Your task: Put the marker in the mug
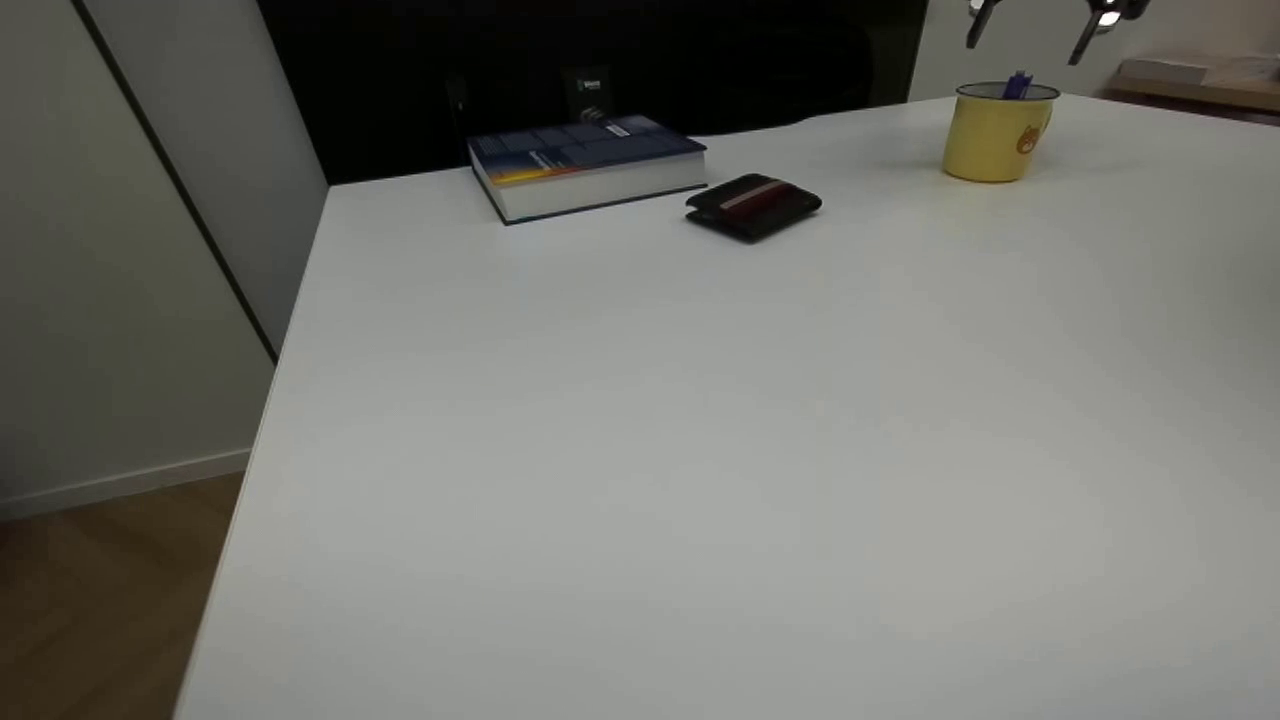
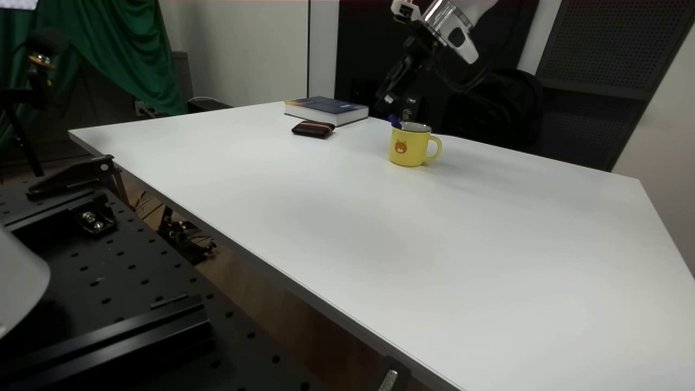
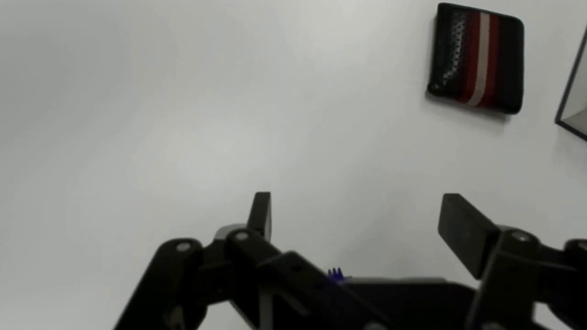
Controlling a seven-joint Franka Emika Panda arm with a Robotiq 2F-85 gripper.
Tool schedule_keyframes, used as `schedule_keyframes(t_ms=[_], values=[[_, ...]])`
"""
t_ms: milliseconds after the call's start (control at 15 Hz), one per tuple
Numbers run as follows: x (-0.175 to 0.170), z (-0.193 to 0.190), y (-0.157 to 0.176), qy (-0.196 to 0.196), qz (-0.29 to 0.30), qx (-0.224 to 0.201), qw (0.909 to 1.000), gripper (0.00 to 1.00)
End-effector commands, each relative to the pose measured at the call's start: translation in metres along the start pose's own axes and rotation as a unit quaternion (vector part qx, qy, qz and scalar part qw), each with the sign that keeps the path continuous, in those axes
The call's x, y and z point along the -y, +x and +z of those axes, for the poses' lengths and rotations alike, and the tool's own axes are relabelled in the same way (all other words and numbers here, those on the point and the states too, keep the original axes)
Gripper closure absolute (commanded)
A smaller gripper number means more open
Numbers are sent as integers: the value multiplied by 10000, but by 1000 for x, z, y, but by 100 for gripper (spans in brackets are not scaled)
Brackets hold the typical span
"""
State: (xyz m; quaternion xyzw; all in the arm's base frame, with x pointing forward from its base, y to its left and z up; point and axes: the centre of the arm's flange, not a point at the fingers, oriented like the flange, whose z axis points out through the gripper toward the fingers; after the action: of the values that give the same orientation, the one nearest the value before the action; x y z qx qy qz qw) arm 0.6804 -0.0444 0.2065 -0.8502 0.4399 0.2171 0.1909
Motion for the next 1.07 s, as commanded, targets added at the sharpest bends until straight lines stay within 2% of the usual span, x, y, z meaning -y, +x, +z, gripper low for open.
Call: schedule_keyframes(t_ms=[0, 267, 467, 667, 800, 1000], values=[[21, 4, -43, -614, -836, -6, 9946, 0], [40, 21, -94, -1228, -1719, -473, 9763, 0], [47, 35, -124, -1561, -2344, -980, 9545, 0], [51, 47, -145, -1812, -3040, -1407, 9247, 0], [51, 57, -157, -2018, -3475, -1690, 9000, 0], [47, 66, -169, -2143, -4162, -2108, 8581, 0]])
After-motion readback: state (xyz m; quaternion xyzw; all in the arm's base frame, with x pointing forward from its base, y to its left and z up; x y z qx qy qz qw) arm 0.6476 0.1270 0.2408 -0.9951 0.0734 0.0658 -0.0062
